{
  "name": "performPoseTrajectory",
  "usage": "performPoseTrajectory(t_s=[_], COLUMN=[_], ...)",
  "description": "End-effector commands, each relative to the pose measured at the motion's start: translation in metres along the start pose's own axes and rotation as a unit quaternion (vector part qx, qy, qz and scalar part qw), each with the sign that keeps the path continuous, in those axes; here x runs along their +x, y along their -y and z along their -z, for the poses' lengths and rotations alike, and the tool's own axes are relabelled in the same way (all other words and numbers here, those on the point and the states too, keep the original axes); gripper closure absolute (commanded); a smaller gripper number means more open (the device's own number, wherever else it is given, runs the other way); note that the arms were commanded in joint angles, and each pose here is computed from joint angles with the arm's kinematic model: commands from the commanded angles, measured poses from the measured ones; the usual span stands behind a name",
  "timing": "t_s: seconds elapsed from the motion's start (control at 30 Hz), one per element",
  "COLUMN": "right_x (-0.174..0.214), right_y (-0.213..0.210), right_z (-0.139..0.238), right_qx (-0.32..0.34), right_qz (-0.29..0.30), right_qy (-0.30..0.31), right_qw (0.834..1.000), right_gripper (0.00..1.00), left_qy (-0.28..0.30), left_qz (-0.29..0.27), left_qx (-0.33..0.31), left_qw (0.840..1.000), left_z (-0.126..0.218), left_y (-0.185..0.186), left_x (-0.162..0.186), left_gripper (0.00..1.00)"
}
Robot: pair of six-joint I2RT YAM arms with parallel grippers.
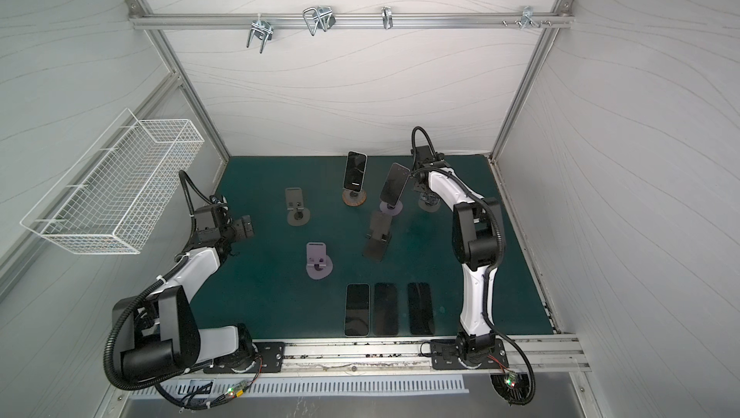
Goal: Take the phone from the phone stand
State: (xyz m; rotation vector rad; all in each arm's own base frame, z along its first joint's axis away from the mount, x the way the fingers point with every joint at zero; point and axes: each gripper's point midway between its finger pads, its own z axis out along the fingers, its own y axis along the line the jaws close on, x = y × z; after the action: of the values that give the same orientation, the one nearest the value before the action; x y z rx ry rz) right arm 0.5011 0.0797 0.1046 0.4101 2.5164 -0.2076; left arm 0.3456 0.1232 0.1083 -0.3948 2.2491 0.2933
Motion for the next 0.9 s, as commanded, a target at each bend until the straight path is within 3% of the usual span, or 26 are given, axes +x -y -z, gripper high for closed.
performPoseTrajectory(t_s=[0.0,0.43,0.87], right_x=[-0.013,-0.019,-0.054], right_y=[0.000,0.009,0.026], right_z=[0.016,0.033,0.052], right_qx=[-0.019,-0.011,0.004], right_qz=[-0.006,-0.014,-0.035], right_qy=[0.017,0.028,0.052], right_qw=[1.000,0.999,0.998], right_gripper=[0.18,0.10,0.03], left_qy=[0.036,0.034,0.040], left_qz=[0.009,0.008,0.011], left_qx=[-0.010,-0.009,-0.011], left_qw=[0.999,0.999,0.999], left_z=[0.004,0.003,0.005], left_y=[-0.005,-0.005,-0.006], left_x=[-0.023,-0.022,-0.023], left_gripper=[0.01,0.01,0.01])
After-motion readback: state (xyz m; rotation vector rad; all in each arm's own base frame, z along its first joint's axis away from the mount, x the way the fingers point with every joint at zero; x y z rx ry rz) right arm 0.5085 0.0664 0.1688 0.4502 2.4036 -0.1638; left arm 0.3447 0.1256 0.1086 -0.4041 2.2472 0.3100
